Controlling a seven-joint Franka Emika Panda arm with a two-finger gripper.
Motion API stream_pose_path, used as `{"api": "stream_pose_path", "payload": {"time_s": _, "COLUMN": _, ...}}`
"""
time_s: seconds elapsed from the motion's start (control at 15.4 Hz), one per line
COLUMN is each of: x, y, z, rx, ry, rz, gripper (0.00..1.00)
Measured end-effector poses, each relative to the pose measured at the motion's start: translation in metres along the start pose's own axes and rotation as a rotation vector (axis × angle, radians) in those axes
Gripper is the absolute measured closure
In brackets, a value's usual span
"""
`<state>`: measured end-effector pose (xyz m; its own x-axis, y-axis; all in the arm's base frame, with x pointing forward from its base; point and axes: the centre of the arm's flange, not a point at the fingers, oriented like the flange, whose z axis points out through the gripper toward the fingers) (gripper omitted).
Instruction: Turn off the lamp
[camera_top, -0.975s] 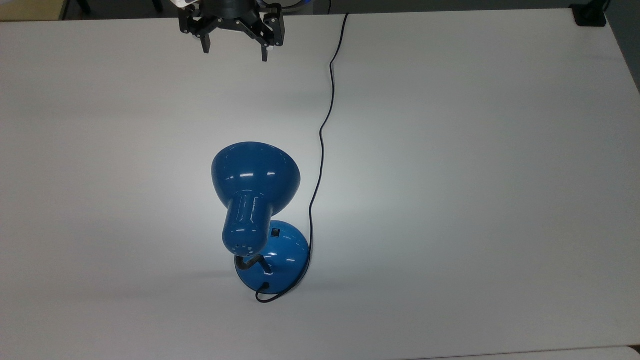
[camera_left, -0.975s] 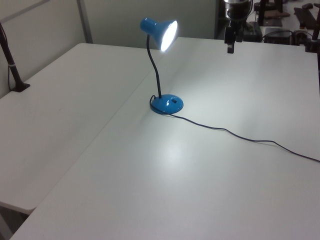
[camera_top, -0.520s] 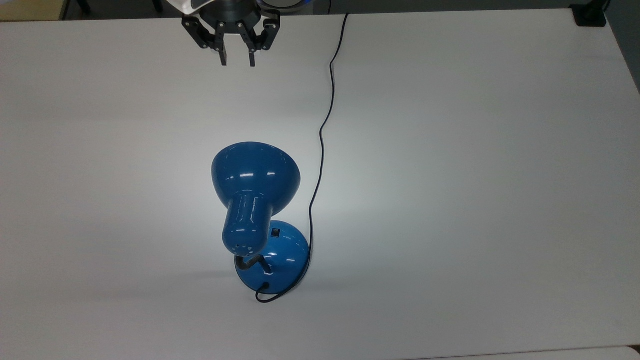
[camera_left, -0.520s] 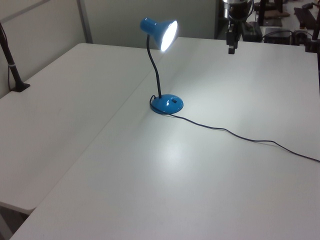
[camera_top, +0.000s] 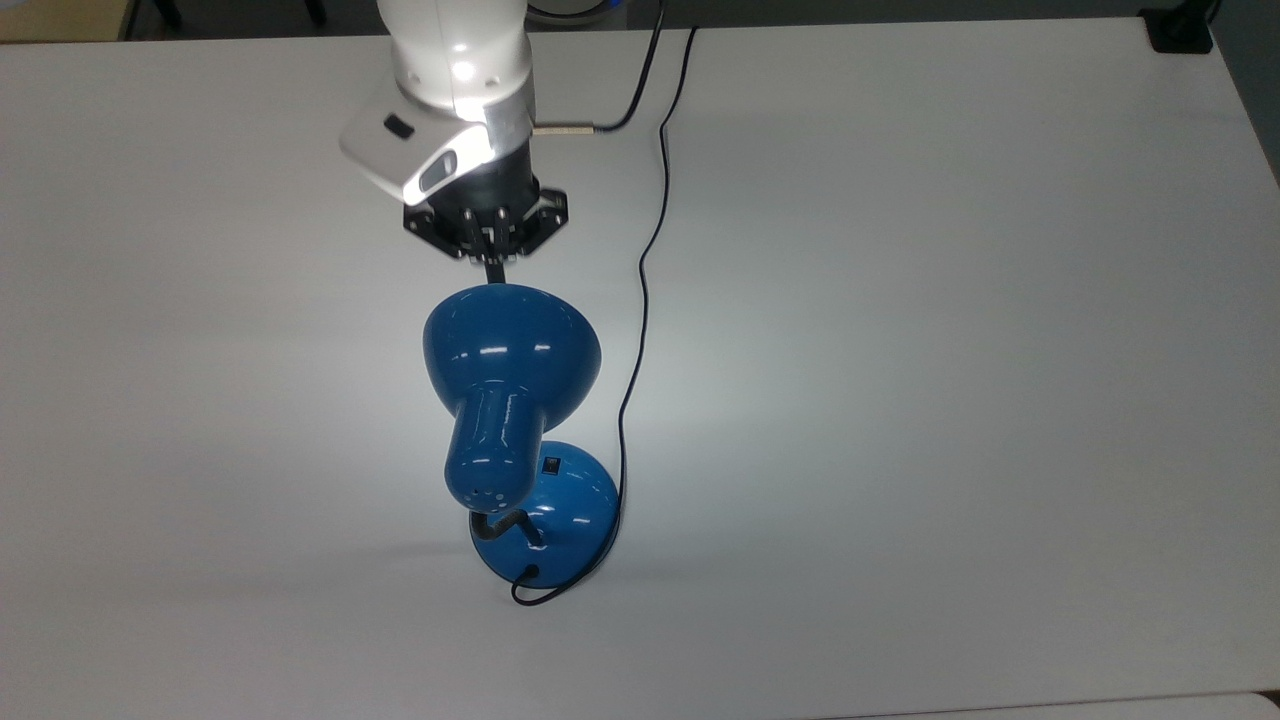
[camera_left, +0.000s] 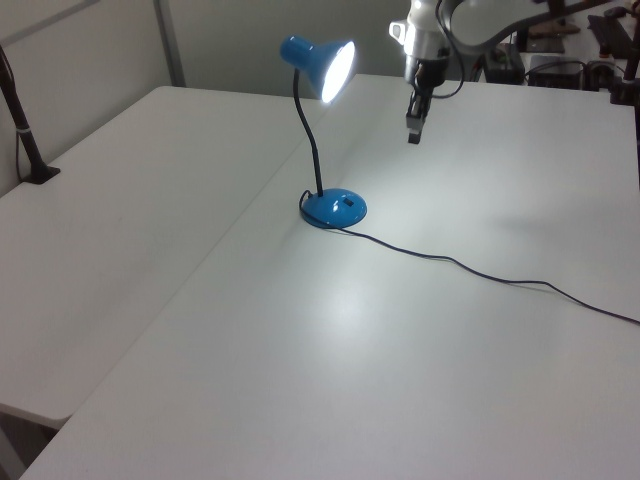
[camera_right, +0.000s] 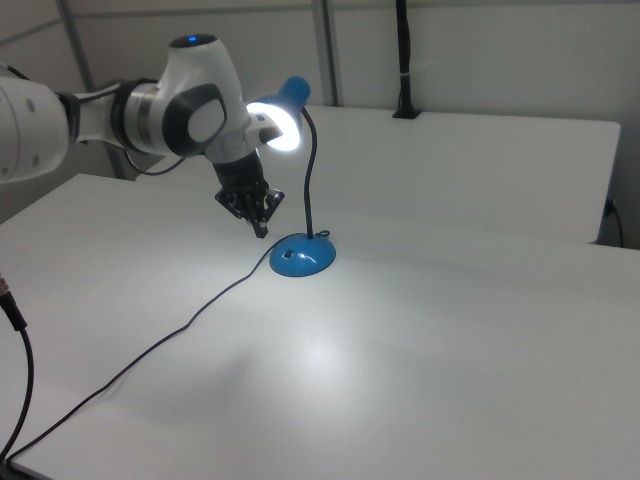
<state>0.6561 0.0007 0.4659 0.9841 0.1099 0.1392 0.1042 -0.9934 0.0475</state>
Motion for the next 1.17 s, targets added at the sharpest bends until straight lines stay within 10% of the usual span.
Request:
{"api": "stream_pose_path", "payload": {"time_s": 0.39, "x": 0.033, "y": -0.013, "z": 0.067, "rx": -0.011, "ry": 0.170, "rz": 0.032, "gripper": 0.99}}
{"api": "stream_pose_path", "payload": {"time_s": 1.17, "x": 0.066, "y": -0.049, "z": 0.127, "rx": -0.013, "ry": 0.191, "rz": 0.015, "gripper": 0.99}}
